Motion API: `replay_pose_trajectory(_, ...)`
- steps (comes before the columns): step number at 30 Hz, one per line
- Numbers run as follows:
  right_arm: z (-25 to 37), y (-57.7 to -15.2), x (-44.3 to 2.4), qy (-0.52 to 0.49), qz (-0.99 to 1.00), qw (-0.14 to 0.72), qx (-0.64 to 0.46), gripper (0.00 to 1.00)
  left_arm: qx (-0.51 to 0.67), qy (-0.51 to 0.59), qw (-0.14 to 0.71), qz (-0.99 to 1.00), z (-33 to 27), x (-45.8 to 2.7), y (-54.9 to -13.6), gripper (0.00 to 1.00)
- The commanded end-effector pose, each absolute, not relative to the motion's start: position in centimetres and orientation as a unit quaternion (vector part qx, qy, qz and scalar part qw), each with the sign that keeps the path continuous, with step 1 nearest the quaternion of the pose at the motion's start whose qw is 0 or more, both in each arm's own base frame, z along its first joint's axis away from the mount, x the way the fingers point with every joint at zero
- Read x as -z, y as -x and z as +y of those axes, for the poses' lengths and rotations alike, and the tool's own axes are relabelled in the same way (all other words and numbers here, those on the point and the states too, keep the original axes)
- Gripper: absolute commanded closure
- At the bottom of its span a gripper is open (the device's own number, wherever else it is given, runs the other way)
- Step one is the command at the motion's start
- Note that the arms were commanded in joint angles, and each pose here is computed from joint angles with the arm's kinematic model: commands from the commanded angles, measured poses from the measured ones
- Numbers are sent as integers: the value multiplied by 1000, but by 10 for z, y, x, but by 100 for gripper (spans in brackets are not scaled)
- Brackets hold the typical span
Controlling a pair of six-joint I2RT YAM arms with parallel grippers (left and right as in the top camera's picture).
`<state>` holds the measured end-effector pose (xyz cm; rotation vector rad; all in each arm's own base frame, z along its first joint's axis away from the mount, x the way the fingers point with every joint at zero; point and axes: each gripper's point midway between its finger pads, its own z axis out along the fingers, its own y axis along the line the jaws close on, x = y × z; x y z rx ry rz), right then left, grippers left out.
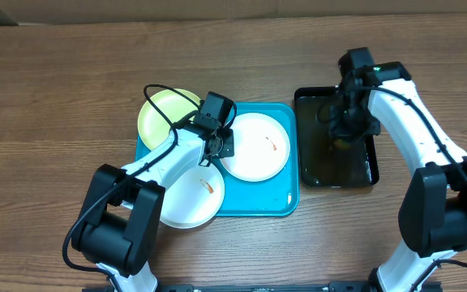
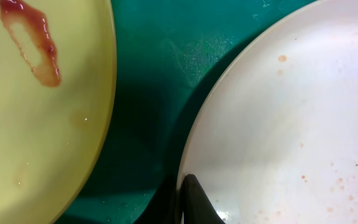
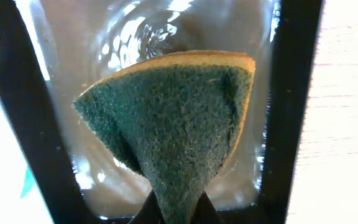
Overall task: Clean dirty plates on tray and stack at the side
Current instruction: 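Carry the sponge with the right gripper onto the held white plate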
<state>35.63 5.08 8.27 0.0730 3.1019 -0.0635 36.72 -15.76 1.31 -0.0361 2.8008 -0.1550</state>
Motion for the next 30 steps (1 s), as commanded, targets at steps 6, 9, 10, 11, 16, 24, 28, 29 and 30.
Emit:
replay_pose_trajectory(6,146,-365,-102,72,990,65,-107,96,46,16,167,985,-154,-9,-370,93)
replay_pose_trajectory(9,173,-361,-103,107,985,75,-113,96,46,16,166,985,-154,-9,-370,93)
replay_pose_trajectory(10,181,-359,-102,120,984,81,-106,96,46,16,167,985,-154,-9,-370,93)
replay_pose_trajectory(11,186,-359,-102,129,983,87,-97,96,46,16,167,985,-154,-9,-370,93)
replay_pose_trajectory(16,202,-360,-91,160,978,124,-45,96,47,17,167,985,-154,-9,-370,93)
replay_pose_trajectory(24,197,-375,-75,158,970,184,27,96,47,17,167,985,-154,-10,-371,92)
replay_pose_trajectory(28,197,-374,-68,157,970,184,26,96,47,17,167,985,-154,-10,-371,91)
replay_pose_trajectory(29,196,-373,-65,158,970,183,27,96,47,17,167,985,-154,-10,-371,91)
replay_pose_trajectory(30,196,-372,-62,159,970,179,28,96,47,17,167,985,-154,-10,-371,91)
